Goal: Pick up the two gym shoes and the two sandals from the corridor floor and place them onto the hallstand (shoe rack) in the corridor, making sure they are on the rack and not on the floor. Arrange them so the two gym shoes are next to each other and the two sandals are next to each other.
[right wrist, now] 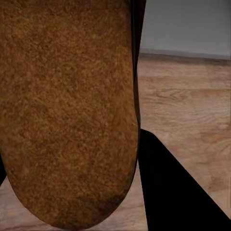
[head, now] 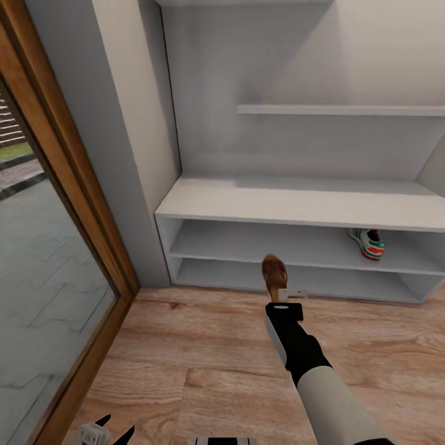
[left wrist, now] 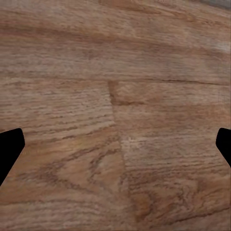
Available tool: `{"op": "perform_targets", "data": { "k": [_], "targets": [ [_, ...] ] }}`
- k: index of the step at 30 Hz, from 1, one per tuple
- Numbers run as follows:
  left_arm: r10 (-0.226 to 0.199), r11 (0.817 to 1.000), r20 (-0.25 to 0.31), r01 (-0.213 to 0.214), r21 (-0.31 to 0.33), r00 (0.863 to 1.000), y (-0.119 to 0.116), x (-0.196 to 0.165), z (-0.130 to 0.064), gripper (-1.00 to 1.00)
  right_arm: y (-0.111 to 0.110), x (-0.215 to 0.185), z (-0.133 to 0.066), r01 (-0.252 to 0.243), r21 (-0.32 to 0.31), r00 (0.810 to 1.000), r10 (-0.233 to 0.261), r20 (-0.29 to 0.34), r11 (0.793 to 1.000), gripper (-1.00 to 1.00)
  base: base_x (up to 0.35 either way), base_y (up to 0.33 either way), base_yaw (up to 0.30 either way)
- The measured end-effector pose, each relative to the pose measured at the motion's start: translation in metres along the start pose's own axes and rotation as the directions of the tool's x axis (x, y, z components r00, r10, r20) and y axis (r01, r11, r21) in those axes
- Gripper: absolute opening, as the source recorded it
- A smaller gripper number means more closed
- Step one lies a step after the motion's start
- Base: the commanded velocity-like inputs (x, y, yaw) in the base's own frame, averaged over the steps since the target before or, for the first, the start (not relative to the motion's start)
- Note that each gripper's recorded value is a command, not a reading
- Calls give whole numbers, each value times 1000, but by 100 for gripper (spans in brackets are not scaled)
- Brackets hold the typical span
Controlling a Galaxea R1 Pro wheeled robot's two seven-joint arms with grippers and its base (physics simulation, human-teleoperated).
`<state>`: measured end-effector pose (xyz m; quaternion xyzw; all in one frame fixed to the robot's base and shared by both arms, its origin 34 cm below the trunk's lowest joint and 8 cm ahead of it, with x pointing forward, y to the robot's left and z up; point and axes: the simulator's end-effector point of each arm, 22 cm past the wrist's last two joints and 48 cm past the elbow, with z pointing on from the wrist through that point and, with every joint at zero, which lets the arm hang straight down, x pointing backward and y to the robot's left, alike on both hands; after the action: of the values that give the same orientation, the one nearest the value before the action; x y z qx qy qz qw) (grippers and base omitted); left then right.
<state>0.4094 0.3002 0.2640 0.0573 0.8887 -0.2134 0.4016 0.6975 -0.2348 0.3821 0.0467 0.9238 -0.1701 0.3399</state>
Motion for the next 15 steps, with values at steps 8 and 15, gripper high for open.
{"op": "perform_targets", "data": {
  "k": [8,15],
  "targets": [
    [-1,1000,0,1,1,1000,-1,0,0,100,-2,-9,-2,-12,2,1000,12,18,1000,-100,207,0,4],
    [-1,1000,0,1,0,1000,-1,0,0,100,-13,-8,-2,-16,44,1000,15,15,999,-100,51,0,0]
  ]
}}
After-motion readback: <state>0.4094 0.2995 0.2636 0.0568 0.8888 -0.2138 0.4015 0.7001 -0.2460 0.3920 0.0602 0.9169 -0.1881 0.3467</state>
